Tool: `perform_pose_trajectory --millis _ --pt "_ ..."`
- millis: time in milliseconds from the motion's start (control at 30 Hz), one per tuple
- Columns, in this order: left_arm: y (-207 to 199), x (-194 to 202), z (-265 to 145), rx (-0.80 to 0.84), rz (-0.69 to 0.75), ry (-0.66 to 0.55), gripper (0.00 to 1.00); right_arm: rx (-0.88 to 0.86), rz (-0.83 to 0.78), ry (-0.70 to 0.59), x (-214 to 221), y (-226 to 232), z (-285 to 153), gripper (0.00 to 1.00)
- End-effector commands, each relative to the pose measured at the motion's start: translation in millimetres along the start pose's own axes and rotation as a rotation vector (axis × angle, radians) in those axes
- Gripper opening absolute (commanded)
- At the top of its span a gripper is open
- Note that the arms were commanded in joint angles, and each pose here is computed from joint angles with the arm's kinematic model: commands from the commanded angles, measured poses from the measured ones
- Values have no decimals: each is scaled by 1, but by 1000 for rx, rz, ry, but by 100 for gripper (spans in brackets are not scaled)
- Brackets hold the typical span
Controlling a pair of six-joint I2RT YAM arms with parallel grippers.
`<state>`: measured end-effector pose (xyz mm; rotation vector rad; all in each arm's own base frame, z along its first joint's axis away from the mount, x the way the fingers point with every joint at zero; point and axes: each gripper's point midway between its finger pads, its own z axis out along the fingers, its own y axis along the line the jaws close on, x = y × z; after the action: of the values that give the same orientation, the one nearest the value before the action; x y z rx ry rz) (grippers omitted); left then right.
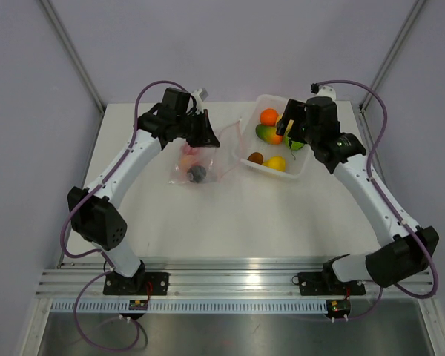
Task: Place the food in the zip-top bag and seal the zipper
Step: Pick up the fake fruit from the bin.
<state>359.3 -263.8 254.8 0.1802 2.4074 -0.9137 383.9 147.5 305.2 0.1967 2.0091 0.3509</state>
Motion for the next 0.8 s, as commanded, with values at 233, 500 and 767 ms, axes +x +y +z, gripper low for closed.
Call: perform_pose_trajectory --millis 233,500,767 --pt "-16 -16 -20 42 41 -78 0 -12 -33 377 83 -20 97 91" --pt "-17 -18 -20 43 45 -80 0 -59 -34 468 113 -11 133 83" --pt "-17 -18 -18 44 42 -75 0 -74 -87 519 125 8 153 82"
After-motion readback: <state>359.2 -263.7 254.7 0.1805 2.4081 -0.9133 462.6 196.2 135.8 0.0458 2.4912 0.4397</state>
